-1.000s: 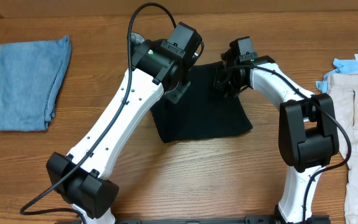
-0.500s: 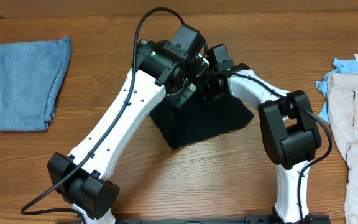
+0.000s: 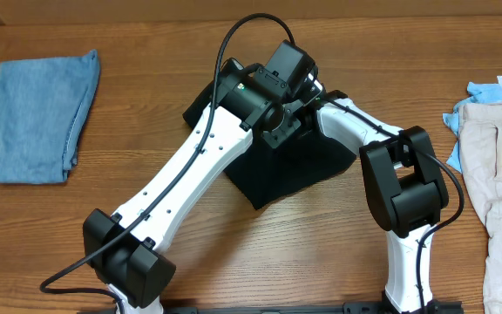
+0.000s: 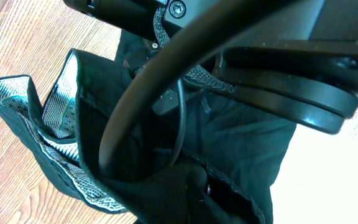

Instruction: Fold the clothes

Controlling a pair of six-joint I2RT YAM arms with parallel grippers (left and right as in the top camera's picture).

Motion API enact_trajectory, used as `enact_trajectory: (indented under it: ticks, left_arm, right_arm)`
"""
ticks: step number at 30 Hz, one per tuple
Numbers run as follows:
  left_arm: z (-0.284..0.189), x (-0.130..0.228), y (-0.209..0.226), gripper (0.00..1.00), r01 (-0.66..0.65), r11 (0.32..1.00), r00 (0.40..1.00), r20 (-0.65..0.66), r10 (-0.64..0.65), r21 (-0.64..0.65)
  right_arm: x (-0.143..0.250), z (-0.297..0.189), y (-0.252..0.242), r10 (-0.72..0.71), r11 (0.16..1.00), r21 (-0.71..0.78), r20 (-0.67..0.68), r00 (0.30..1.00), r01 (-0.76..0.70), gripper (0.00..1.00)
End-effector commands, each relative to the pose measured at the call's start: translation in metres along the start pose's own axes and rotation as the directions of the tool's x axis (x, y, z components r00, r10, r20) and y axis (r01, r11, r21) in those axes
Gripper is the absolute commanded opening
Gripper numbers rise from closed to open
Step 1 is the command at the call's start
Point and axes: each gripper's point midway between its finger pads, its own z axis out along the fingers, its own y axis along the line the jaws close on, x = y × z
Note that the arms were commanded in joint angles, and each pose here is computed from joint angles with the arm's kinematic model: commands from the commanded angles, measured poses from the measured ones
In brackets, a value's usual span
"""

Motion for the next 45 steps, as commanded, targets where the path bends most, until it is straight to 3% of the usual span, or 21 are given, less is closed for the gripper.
enact_trajectory:
  ticks: [1,6,10,12,20,26,34,45]
  left_arm:
    - [0.007,-0.004,-0.008,0.04,-0.015,1.000,1.000,0.002,0.015,0.015]
    - [0.007,-0.001,-0.006,0.04,-0.013,1.000,1.000,-0.008,0.013,0.014]
    - [0.007,-0.004,-0.008,0.04,0.004,1.000,1.000,0.005,-0.004,0.024]
    - [0.007,-0.006,-0.008,0.04,0.004,1.000,1.000,0.015,-0.004,0.023]
    - [0.041,-0.009,-0.023,0.04,-0.001,0.996,1.000,-0.016,0.002,0.094]
    - [0.043,-0.029,-0.033,0.04,-0.013,0.992,0.998,0.063,0.005,0.123]
    - [0.045,-0.039,-0.044,0.04,-0.022,0.983,0.995,0.104,0.003,0.182]
    - [0.112,-0.015,-0.101,0.04,-0.068,0.954,0.996,-0.039,0.083,0.291]
  right_arm:
    - [-0.006,-0.014,0.018,-0.077,0.996,-0.045,0.025,0.997,0.078,0.04]
    - [-0.042,-0.054,0.015,-0.065,0.995,-0.067,0.117,0.991,0.073,0.04]
    - [-0.077,-0.076,-0.030,-0.043,0.999,-0.026,0.166,0.985,0.048,0.04]
    - [-0.082,-0.082,-0.063,-0.025,0.997,0.071,0.170,0.985,0.013,0.04]
    - [-0.065,-0.072,-0.105,-0.008,0.980,0.199,0.154,0.988,-0.023,0.04]
    - [-0.049,-0.068,-0.121,0.079,0.970,0.221,0.125,0.989,-0.105,0.04]
    - [-0.020,-0.070,-0.142,0.102,0.943,0.316,0.026,0.994,-0.105,0.04]
    - [-0.016,-0.069,-0.155,0.099,0.928,0.356,0.036,0.994,-0.105,0.04]
